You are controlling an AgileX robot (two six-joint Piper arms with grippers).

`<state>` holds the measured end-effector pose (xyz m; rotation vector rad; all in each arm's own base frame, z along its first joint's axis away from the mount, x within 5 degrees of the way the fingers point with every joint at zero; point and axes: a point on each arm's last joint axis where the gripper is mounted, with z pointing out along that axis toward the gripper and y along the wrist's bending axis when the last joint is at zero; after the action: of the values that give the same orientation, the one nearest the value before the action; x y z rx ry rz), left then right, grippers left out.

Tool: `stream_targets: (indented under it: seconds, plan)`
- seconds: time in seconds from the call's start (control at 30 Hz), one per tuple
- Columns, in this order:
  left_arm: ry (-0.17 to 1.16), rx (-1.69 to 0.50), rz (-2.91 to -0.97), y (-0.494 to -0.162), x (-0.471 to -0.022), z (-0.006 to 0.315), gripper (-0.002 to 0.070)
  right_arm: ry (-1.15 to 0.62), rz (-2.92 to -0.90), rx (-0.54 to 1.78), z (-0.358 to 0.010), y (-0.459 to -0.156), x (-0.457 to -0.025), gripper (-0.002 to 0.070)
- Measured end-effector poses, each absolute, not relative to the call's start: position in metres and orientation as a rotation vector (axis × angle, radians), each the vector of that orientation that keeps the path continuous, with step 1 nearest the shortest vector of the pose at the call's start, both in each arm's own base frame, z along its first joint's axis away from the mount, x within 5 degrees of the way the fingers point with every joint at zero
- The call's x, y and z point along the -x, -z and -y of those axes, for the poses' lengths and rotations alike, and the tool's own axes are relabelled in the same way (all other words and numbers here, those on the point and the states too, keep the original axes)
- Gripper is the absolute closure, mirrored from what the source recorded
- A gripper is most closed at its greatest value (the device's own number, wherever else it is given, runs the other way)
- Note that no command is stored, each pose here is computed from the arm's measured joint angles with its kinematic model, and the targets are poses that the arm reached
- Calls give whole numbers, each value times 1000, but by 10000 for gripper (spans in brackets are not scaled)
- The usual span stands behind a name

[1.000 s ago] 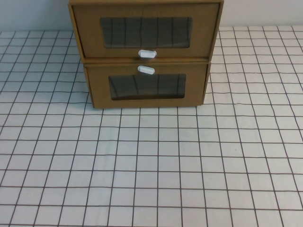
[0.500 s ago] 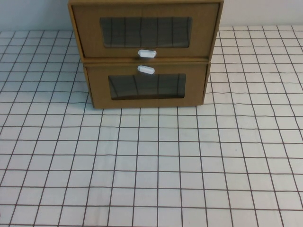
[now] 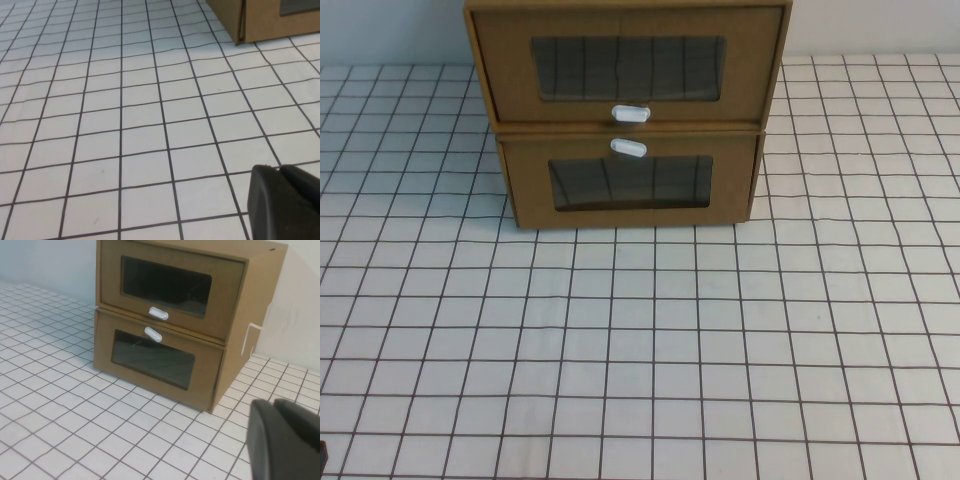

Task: Close the shoe box

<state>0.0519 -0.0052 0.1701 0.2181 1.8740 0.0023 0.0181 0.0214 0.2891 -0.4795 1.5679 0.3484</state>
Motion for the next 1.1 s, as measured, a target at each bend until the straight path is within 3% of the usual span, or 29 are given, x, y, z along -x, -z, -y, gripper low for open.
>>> stream_targets:
  seconds: [0.67, 0.87, 1.1]
  plan:
    - [-2, -218, -1876, -170, -52, 5, 680, -304, -1587, 485, -21, -278, -24, 689]
    - [-2, -218, -1875, -170, -52, 5, 680, -184, -1588, 319, -16, -251, -38, 689]
    - [-2, -218, -1875, -170, -52, 5, 680, -110, -1656, 5, -5, -196, -55, 690]
